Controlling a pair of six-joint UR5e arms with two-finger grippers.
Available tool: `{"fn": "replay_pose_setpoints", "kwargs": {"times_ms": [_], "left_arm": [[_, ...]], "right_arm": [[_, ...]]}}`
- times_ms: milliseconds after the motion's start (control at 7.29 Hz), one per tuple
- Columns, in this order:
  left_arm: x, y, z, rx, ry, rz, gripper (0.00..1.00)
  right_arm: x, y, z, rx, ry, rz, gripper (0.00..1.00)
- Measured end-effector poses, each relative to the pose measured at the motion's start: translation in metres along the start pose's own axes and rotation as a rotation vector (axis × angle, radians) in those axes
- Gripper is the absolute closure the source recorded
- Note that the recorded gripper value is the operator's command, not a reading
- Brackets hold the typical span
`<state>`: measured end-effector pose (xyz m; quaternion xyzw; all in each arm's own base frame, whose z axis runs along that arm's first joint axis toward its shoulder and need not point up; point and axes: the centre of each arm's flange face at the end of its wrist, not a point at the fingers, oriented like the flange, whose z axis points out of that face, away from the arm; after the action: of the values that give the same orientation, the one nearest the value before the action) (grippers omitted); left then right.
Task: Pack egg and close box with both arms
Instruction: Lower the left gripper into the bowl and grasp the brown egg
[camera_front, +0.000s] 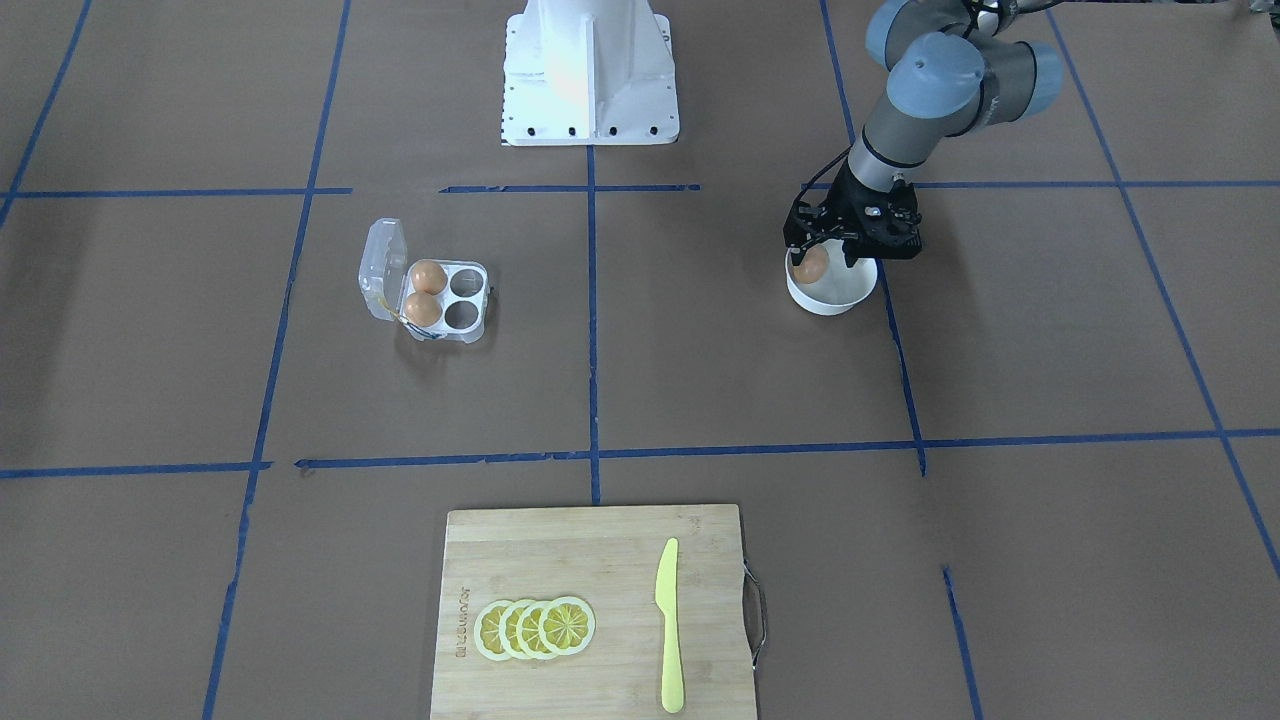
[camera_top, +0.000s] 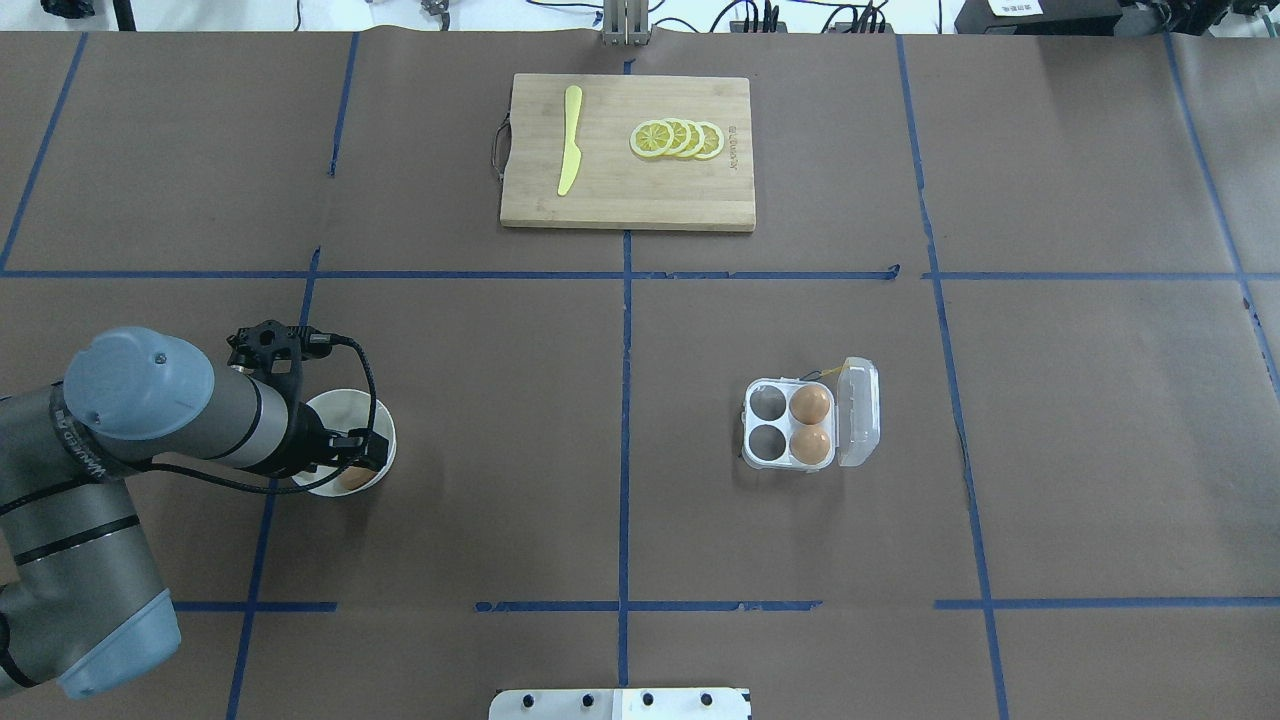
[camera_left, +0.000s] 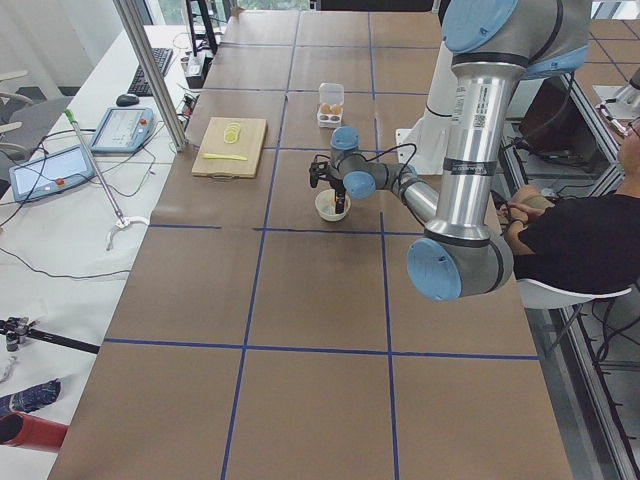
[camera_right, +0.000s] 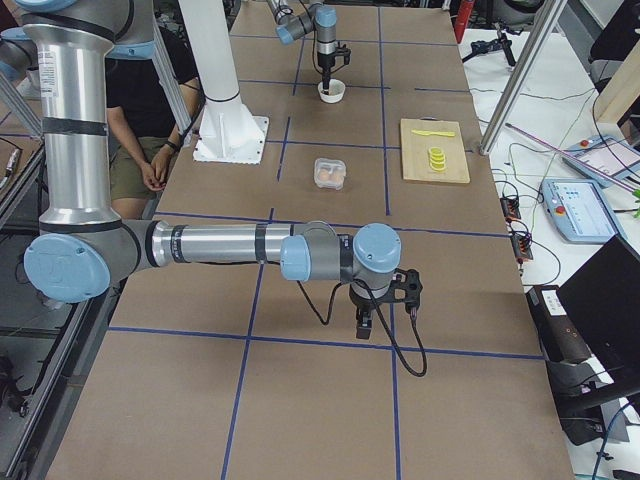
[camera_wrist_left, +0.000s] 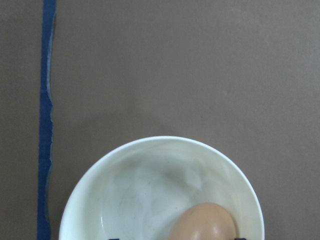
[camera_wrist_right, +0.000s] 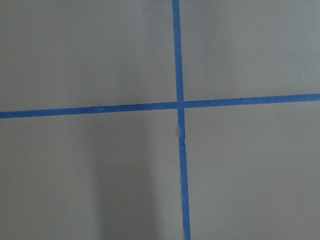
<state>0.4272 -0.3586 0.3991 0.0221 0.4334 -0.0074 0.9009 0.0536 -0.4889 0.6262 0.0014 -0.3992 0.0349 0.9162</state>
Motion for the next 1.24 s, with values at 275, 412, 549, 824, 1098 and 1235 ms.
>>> {"fn": "replay_pose_setpoints", "kwargs": {"times_ms": [275, 412, 549, 824, 1098, 1235], "left_arm": [[-0.0002, -0.0002, 0.004, -0.003, -0.005, -0.001, 0.33], [-0.0002, -0.0001, 0.0047, -0.003, -0.006, -0.001, 0.37], [-0.0004, -0.0003, 0.0054, -0.004, -0.007, -0.001, 0.4], [-0.0026, -0.0009, 0.0091, -0.007, -0.014, -0.004, 0.53], [-0.0018, -0.0009, 0.0076, -0.006, -0.012, -0.004, 0.87], [-0.0001, -0.0017, 0.0033, -0.001, -0.005, -0.004, 1.0]], "right_arm": [[-0.0017, -0.0001, -0.0014, 0.003, -0.001, -0.002, 0.0], [-0.0019, -0.0001, -0.0017, 0.003, -0.001, -0.003, 0.0], [-0.0021, -0.0001, -0.0018, 0.004, -0.001, -0.003, 0.0], [-0.0022, -0.0001, -0.0019, 0.004, -0.001, -0.003, 0.0], [-0.0024, -0.0001, -0.0021, 0.004, -0.001, -0.003, 0.0], [-0.0033, -0.0002, -0.0029, 0.006, -0.002, -0.005, 0.0]]}}
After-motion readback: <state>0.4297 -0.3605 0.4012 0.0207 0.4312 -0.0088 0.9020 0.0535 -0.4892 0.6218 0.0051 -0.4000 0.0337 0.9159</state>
